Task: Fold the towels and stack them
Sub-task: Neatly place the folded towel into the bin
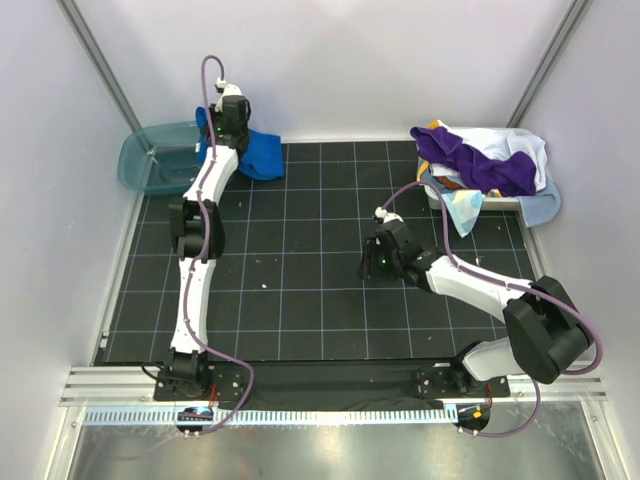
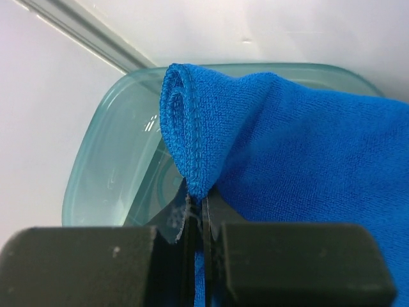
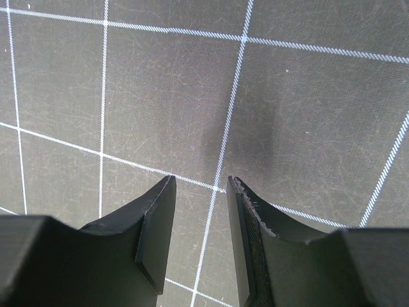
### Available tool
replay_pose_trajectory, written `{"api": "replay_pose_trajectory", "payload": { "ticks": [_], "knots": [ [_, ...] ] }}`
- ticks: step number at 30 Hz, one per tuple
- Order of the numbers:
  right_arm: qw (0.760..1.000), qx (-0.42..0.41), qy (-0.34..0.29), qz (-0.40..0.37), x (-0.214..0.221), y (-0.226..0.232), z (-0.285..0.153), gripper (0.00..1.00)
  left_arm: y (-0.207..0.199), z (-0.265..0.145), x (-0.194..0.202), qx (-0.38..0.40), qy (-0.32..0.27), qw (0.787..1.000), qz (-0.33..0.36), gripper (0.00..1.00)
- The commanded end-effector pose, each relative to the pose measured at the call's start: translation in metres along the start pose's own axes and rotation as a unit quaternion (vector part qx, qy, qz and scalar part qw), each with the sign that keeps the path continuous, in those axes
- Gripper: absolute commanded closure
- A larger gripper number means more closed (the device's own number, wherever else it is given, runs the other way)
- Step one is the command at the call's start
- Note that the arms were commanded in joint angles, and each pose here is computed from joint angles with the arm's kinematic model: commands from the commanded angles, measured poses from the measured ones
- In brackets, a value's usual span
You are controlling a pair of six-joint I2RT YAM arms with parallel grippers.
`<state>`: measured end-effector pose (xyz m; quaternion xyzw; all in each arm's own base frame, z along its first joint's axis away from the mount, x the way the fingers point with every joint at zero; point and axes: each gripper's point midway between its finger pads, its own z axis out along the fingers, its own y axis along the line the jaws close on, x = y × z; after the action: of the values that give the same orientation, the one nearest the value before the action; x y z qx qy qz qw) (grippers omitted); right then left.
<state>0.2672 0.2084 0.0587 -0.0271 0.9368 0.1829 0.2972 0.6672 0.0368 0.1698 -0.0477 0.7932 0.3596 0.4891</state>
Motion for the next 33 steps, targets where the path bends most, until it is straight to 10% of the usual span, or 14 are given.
{"api": "replay_pose_trajectory", "payload": {
  "ticks": [1,33],
  "knots": [
    [1.000,-0.012,-0.013,-0.012,-0.006,0.007,0.002,0.55,0.038,-0.003,-0.024,-0.007,-0.014,0.999,-0.050,1.00],
    [0.999,-0.009,0.009,-0.032,0.004,0.010,0.017,0.55,0.115,0.073,0.018,0.001,-0.015,0.996,-0.092,1.00]
  ]
}}
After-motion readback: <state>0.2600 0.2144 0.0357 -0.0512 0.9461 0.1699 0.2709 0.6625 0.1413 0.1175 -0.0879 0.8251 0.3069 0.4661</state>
